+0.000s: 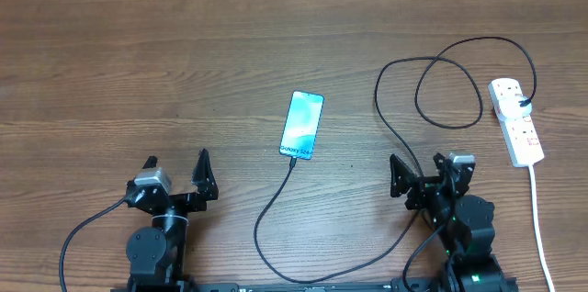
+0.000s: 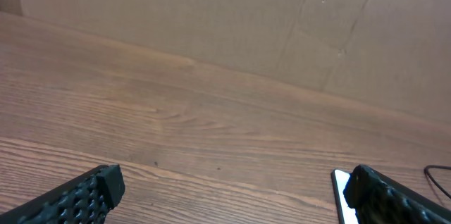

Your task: Plug charger to phone and switch on socket

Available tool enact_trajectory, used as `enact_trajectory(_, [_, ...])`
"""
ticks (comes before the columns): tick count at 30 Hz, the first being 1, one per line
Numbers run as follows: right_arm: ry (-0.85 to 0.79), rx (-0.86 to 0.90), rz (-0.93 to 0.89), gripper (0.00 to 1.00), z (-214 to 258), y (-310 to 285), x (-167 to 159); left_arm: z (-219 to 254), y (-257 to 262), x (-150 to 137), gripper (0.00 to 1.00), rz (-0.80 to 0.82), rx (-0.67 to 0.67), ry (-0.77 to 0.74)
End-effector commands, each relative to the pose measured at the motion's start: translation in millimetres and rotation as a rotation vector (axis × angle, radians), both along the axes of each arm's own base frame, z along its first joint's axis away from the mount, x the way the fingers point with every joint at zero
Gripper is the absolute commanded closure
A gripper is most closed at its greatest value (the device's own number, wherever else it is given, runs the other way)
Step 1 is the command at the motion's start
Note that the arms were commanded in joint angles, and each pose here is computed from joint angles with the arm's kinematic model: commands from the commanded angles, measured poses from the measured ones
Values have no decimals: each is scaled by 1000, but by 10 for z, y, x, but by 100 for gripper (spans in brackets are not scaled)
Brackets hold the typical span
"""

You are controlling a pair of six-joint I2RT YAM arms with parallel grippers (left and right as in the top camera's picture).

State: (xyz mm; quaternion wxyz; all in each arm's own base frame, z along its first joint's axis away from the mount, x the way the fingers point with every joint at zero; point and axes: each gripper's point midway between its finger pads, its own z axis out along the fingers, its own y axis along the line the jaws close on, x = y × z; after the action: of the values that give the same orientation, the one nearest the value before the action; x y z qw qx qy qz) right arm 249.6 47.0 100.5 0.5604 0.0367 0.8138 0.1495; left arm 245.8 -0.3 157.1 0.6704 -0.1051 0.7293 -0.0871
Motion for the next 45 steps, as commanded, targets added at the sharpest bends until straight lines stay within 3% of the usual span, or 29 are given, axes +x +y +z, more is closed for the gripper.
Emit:
enact_trajectory(1, [-99,8,-12,0,204,-21,-5,3,40,-2,1,17,19,-8])
enact_trajectory(11, [-323,43,-2,0,732,-12,-75,3,40,-2,1,17,19,-8])
enact_trajectory(45, [-312,41,-1,0,702,-10,-75,3,40,-2,0,17,19,-8])
